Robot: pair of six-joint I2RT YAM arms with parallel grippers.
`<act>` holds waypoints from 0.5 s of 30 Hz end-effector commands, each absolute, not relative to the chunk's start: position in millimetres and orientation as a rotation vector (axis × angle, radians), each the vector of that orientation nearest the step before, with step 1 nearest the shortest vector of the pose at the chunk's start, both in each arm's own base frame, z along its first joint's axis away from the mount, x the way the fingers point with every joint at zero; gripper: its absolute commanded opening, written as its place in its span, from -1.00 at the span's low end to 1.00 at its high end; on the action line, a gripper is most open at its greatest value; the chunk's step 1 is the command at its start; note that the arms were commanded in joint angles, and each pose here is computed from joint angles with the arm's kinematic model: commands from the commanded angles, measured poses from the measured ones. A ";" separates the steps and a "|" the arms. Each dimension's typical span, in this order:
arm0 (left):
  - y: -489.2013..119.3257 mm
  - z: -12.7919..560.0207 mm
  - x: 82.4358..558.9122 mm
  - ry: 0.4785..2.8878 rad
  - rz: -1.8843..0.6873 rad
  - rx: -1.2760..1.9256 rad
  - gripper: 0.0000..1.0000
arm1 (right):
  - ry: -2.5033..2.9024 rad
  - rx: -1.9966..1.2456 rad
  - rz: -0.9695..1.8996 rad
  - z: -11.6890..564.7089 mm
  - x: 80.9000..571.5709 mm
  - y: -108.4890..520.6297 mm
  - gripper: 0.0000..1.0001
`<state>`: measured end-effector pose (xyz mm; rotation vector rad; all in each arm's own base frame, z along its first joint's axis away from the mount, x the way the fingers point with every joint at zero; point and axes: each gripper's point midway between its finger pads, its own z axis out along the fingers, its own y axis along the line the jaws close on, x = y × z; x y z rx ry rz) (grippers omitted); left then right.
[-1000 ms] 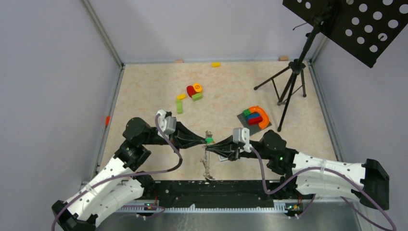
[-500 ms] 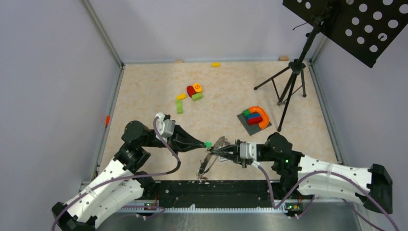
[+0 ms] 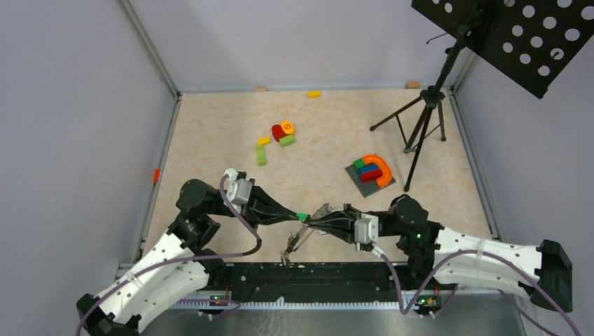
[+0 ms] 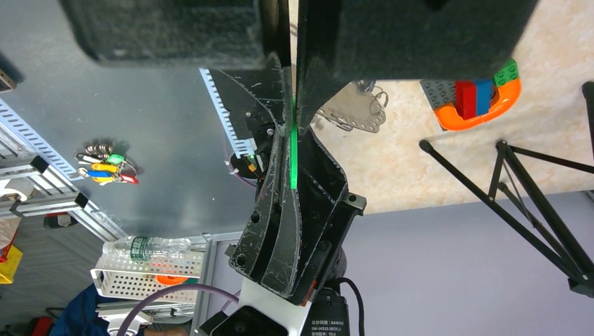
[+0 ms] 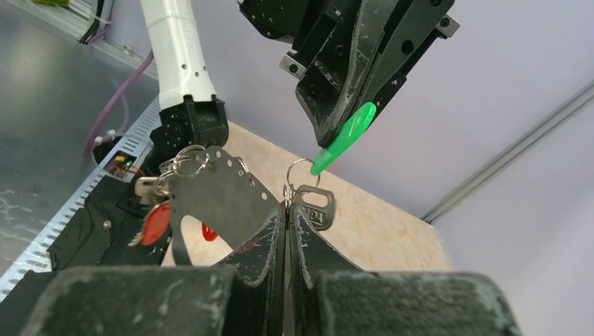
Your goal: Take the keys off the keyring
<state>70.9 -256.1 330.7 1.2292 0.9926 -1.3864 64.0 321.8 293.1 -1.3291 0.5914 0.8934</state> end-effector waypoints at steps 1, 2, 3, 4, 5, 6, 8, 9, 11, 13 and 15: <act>-252.9 339.2 65.4 0.915 -1.369 1.232 -1.00 | 0.475 -1.196 0.978 330.4 49.2 314.6 -1.00; -252.9 338.6 66.2 0.919 -1.368 1.227 -1.00 | 0.477 -1.174 0.997 332.5 48.9 314.1 -1.00; -253.0 338.4 67.1 0.922 -1.366 1.220 -1.00 | 0.482 -1.157 1.016 333.5 48.7 314.5 -1.00; -253.0 337.7 67.4 0.926 -1.367 1.216 -1.00 | 0.486 -1.141 1.033 334.6 48.5 314.5 -1.00; -252.9 337.9 67.8 0.927 -1.365 1.211 -1.00 | 0.490 -1.124 1.049 335.7 48.8 315.1 -1.00; -253.0 337.1 68.4 0.930 -1.366 1.206 -1.00 | 0.492 -1.105 1.066 337.4 48.4 314.4 -1.00; -252.9 336.5 68.9 0.936 -1.368 1.194 -1.00 | 0.497 -1.050 1.101 341.9 49.3 312.8 -1.00; -252.9 336.5 69.4 0.936 -1.370 1.187 -1.00 | 0.495 -1.024 1.116 344.2 49.6 311.8 -1.00; -252.7 336.6 69.9 0.933 -1.370 1.174 -1.00 | 0.491 -0.988 1.146 345.7 49.2 310.7 -1.00; -252.6 336.0 70.9 0.937 -1.369 1.162 -1.00 | 0.487 -0.961 1.162 346.3 49.7 310.1 -1.00; -252.6 335.3 71.9 0.940 -1.367 1.155 -1.00 | 0.485 -0.930 1.171 347.8 51.0 308.4 -1.00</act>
